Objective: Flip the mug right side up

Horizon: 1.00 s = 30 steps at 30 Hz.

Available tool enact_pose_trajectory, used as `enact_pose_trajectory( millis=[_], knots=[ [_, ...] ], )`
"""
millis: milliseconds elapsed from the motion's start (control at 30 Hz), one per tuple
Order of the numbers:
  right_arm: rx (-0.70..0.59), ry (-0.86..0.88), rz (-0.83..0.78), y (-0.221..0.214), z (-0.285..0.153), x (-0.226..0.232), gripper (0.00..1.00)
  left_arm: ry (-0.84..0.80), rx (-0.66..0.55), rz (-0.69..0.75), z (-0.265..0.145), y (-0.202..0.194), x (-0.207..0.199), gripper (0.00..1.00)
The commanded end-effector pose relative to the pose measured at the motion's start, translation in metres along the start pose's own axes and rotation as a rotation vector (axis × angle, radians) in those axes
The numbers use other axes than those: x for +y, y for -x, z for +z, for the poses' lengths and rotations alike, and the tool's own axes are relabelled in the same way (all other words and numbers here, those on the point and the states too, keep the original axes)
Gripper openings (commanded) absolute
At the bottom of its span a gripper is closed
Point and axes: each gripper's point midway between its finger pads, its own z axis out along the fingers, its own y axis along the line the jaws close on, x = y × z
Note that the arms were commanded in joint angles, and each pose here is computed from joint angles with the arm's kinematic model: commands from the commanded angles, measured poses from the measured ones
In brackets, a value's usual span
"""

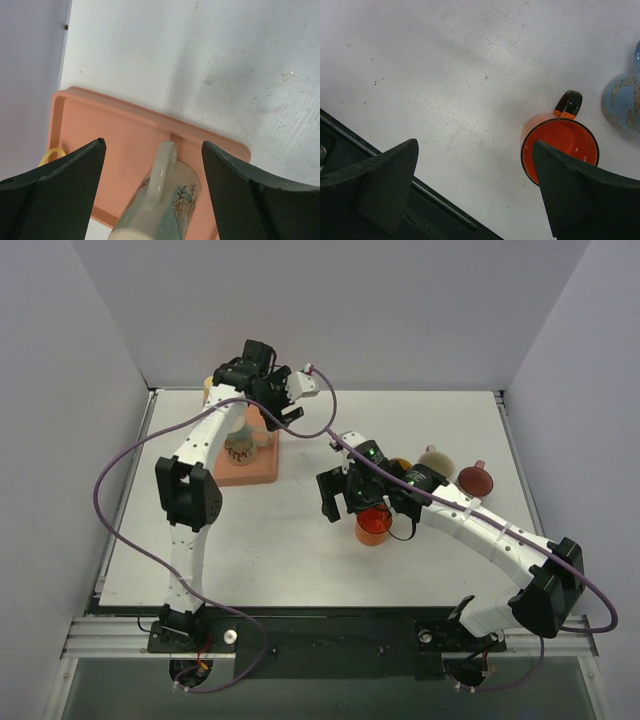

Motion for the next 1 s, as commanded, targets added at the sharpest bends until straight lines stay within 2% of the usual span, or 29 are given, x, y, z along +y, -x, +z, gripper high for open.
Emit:
enact_pose_trajectory(
  millis=[0, 167, 300, 467, 567, 633, 700, 767, 800, 967],
  knots=[
    [-0.038, -0.014, 0.015, 0.001, -0.015, -0.003, 0.91, -0.041, 0.213, 0.121, 0.007, -0.05, 0.008, 0.88],
    [-0.035, -0.013, 0.025, -0.002, -0.016, -0.004, 0.91, -0.036, 0.297, 0.235, 0.03, -0.064, 0.006, 0.88],
    [-0.033, -0.015, 0.032, -0.004, -0.015, -0.004, 0.91, -0.038, 0.332, 0.244, 0.047, -0.078, 0.007, 0.88],
    [-0.035, -0.007, 0.035, -0.005, -0.018, -0.003, 0.91, -0.014, 0.395, 0.217, 0.065, -0.102, 0.016, 0.83],
    [-0.043, -0.018, 0.036, -0.005, -0.02, -0.005, 0.91, -0.031, 0.449, 0.237, 0.067, -0.116, 0.014, 0.75],
    [-0.046, -0.017, 0.033, -0.004, -0.021, -0.005, 0.91, -0.032, 0.466, 0.239, 0.066, -0.122, 0.015, 0.67],
    [-0.045, -0.018, 0.035, -0.004, -0.02, -0.005, 0.91, -0.034, 0.473, 0.241, 0.067, -0.125, 0.016, 0.54],
    [-0.048, -0.014, 0.034, -0.003, -0.021, -0.004, 0.91, -0.032, 0.47, 0.233, 0.065, -0.124, 0.016, 0.3],
    [-0.051, -0.013, 0.033, -0.001, -0.022, -0.004, 0.91, -0.028, 0.457, 0.218, 0.063, -0.119, 0.016, 0.0],
    [-0.08, -0.021, 0.026, 0.007, -0.03, -0.006, 0.91, 0.027, 0.31, 0.159, 0.03, -0.076, 0.025, 0.0]
  ],
)
